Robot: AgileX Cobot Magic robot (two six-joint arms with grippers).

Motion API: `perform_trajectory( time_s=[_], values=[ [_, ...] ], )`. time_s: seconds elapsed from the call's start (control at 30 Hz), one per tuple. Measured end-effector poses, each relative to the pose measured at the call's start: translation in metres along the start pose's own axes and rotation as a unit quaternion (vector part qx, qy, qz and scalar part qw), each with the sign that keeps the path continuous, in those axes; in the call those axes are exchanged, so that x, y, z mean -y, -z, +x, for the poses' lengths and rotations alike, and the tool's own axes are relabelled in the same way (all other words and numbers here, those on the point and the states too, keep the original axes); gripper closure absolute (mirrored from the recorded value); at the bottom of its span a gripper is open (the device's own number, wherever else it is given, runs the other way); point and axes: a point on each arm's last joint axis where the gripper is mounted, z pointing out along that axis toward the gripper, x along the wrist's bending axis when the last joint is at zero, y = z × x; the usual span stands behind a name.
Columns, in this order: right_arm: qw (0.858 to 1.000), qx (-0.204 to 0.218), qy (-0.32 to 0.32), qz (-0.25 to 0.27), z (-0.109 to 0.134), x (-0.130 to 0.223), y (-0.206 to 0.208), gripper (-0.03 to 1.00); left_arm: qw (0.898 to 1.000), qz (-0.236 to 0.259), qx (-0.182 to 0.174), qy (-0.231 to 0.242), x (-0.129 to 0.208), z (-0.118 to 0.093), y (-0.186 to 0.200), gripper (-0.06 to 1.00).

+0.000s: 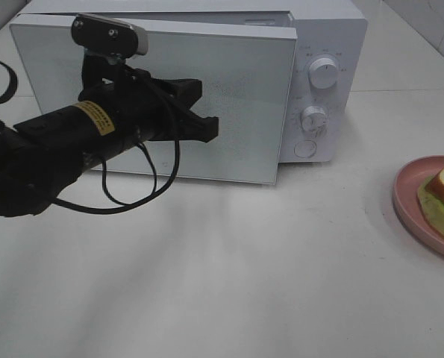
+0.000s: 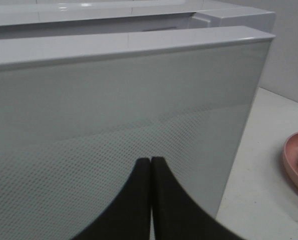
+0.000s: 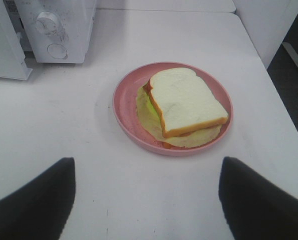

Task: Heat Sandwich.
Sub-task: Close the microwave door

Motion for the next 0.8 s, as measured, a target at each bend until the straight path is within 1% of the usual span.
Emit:
perform_trajectory(
  time_s=[0.1, 0.2, 0.37, 0.47, 0.73, 0.8],
  values=[
    [1.000, 0.000, 0.000, 0.000, 0.000, 0.000, 0.000, 0.20, 1.000, -0.004, 0.006, 0.000, 0.000, -0.005, -0.014, 0.94],
    [1.000, 0.000, 0.000, 0.000, 0.000, 0.000, 0.000, 0.20, 1.000, -0.004, 0.006, 0.001, 0.001, -0.006, -0.021, 0.94],
    [1.000, 0.000, 0.000, 0.000, 0.000, 0.000, 0.000, 0.20, 1.000, 0.011, 0.001, 0.007, -0.001, -0.006, -0.039, 0.94],
    [1.000, 0.000, 0.000, 0.000, 0.000, 0.000, 0.000, 0.20, 1.000, 0.017, 0.000, 0.008, -0.001, -0.006, -0.044, 0.94],
    [1.000, 0.000, 0.000, 0.000, 0.000, 0.000, 0.000, 0.20, 1.000, 0.008, 0.000, 0.010, -0.006, -0.007, -0.062, 0.94],
    [1.000, 0.000, 0.000, 0.000, 0.000, 0.000, 0.000, 0.20, 1.000, 0.018, 0.003, 0.006, -0.006, -0.010, -0.068, 0.94]
  ],
)
